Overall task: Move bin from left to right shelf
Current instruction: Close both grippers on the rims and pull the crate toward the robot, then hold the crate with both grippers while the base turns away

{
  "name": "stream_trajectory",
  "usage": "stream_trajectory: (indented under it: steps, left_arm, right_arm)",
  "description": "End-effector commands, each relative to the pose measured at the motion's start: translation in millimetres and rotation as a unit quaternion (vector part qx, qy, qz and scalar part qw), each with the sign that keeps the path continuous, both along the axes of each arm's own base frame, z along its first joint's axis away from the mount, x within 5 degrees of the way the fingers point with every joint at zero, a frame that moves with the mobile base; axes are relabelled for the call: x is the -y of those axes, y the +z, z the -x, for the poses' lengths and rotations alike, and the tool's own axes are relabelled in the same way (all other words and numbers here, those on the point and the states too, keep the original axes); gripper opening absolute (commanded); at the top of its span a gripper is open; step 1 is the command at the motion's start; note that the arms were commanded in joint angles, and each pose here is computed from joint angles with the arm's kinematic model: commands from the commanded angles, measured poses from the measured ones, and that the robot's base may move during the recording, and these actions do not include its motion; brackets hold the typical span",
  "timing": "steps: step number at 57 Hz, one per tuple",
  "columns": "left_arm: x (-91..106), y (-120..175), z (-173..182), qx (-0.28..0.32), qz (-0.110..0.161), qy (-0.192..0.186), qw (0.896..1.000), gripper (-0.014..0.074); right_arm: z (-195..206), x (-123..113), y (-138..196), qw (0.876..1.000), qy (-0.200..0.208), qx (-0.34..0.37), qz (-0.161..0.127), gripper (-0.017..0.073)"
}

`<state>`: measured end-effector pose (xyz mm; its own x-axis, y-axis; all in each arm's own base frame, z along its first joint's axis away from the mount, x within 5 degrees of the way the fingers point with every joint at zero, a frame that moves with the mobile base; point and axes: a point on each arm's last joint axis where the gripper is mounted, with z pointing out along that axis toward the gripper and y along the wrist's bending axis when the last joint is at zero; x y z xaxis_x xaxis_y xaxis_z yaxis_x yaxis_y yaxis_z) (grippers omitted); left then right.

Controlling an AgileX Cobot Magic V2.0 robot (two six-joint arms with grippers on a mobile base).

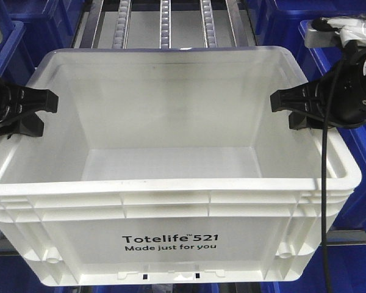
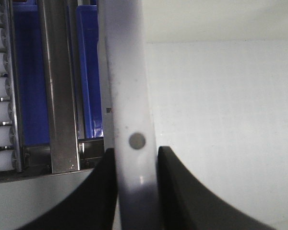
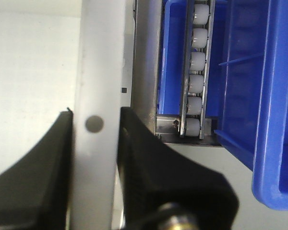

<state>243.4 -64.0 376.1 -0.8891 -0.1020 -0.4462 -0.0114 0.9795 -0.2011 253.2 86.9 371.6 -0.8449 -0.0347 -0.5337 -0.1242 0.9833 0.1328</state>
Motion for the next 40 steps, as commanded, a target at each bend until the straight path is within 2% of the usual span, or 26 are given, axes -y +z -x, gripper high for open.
stream_trajectory:
  steps: [1, 40]
  left_arm:
    - [-5.1, 23.5, 3.8, 0.072, -0.004, 0.001, 0.997, -0.0006]
    - [-5.1, 23.6, 3.7, 0.072, -0.004, 0.001, 0.997, -0.0006]
  right_arm:
    - [3.4, 3.4, 29.7, 0.995, 0.006, 0.093, -0.015, 0.0]
    - [3.4, 3.5, 29.6, 0.996, 0.006, 0.093, -0.015, 0.0]
